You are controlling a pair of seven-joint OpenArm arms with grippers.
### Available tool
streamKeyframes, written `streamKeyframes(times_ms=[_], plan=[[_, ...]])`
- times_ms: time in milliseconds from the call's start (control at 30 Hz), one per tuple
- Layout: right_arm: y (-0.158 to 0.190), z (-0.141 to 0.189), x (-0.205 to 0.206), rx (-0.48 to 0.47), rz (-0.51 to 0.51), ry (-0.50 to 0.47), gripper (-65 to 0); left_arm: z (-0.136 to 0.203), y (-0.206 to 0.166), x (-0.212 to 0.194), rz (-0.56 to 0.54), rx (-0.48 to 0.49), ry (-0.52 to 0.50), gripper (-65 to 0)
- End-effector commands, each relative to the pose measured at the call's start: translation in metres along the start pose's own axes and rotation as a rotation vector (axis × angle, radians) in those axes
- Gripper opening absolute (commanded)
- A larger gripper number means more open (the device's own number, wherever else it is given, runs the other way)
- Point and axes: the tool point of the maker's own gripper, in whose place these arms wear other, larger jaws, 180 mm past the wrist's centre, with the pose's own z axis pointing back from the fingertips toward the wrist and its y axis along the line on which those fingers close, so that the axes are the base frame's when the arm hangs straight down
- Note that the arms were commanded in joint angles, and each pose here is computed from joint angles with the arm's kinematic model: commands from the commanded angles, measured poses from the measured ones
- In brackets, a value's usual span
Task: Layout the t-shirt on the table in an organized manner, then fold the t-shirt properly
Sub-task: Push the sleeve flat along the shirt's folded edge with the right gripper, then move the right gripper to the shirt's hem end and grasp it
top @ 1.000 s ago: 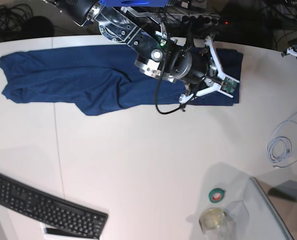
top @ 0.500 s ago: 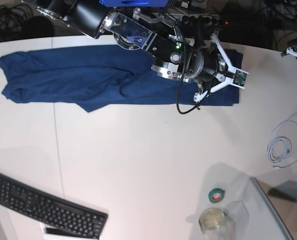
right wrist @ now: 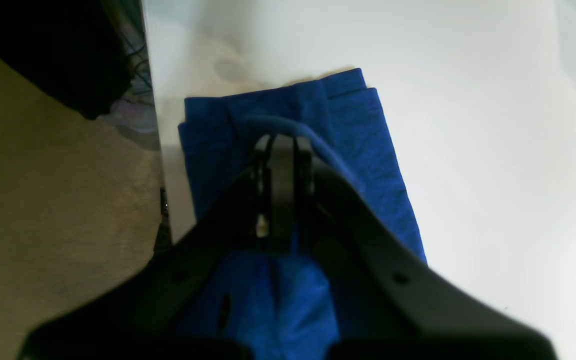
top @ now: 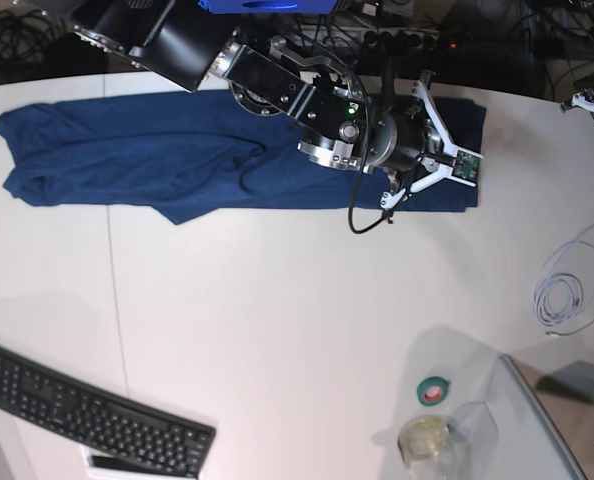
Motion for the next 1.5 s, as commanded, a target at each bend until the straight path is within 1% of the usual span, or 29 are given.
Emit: streamKeyframes(times_ms=[0,167,200,233,267,400,433,467,533,600,667,733,833,900,1000,1100,1267,1400,1433,1467], plan=[[-0.005,0.001,0.024,-0.007,0.009,-0.069,-64.1,0.004,0.008,0.013,-0.012,0.016,-0.038,-65.0],[-0.011,0.002,0.028,-0.018,0.019,-0.075,-63.2,0.004,0.008,0.013,-0.012,0.016,-0.038,-65.0],[-0.014,0.002,0.028,-0.027,0.017,-0.076,-62.1,0.004,0.008,0.013,-0.012,0.016,-0.038,-65.0],[-0.02,0.002,0.03,-0.055,0.008,-0.078,-59.3,0.004,0.008,0.013,-0.012,0.016,-0.038,-65.0],[-0.029,0.003,0.031,-0.094,-0.007,-0.08,-54.9,0.003,0.007,0.013,-0.013,0.014,-0.038,-65.0],[-0.055,0.012,0.04,-0.224,-0.065,-0.108,-34.1,0.003,0.007,0.015,-0.011,0.013,-0.042,-65.0],[-0.059,0.016,0.045,-0.239,-0.071,-0.123,-30.5,0.003,0.007,0.015,-0.01,0.013,-0.043,-65.0],[-0.065,0.023,0.05,-0.258,-0.087,-0.145,-28.2,0.003,0.006,0.016,-0.01,0.013,-0.045,-65.0],[-0.08,0.041,0.042,-0.304,-0.139,-0.132,-28.2,0.002,0.006,0.016,-0.009,0.012,-0.046,-65.0],[-0.102,0.067,0.031,-0.373,-0.212,-0.117,-28.2,0.002,0.006,0.016,-0.009,0.012,-0.046,-65.0],[-0.131,0.101,-0.003,-0.474,-0.321,-0.045,-28.2,0.002,0.006,0.016,-0.009,0.012,-0.046,-65.0],[-0.156,0.139,-0.042,-0.58,-0.456,0.045,-28.2,0.002,0.006,0.016,-0.009,0.012,-0.046,-65.0],[-0.174,0.182,-0.101,-0.687,-0.654,0.19,-28.2,0.002,0.004,0.016,-0.005,0.006,-0.047,-65.0],[-0.184,0.2,-0.132,-0.74,-0.747,0.25,-28.2,0.002,0.003,0.017,-0.005,0.002,-0.048,-65.0],[-0.197,0.211,-0.162,-0.784,-0.81,0.295,-28.2,0.0,0.0,0.022,0.0,-0.003,-0.061,-65.0],[-0.198,0.205,-0.195,-0.77,-0.874,0.372,-28.2,-0.001,-0.002,0.026,0.001,-0.004,-0.067,-65.0],[-0.194,0.184,-0.225,-0.75,-0.894,0.398,-28.2,-0.001,-0.002,0.026,0.005,-0.007,-0.069,-65.0],[-0.191,0.176,-0.244,-0.737,-0.918,0.429,-28.4,0.0,0.0,0.023,0.002,0.001,-0.063,-65.0],[-0.191,0.177,-0.249,-0.74,-0.917,0.436,-29.4,0.0,0.001,0.023,0.001,0.003,-0.062,-65.0],[-0.191,0.178,-0.252,-0.743,-0.912,0.44,-32.3,0.0,0.001,0.023,0.001,0.003,-0.061,-65.0]])
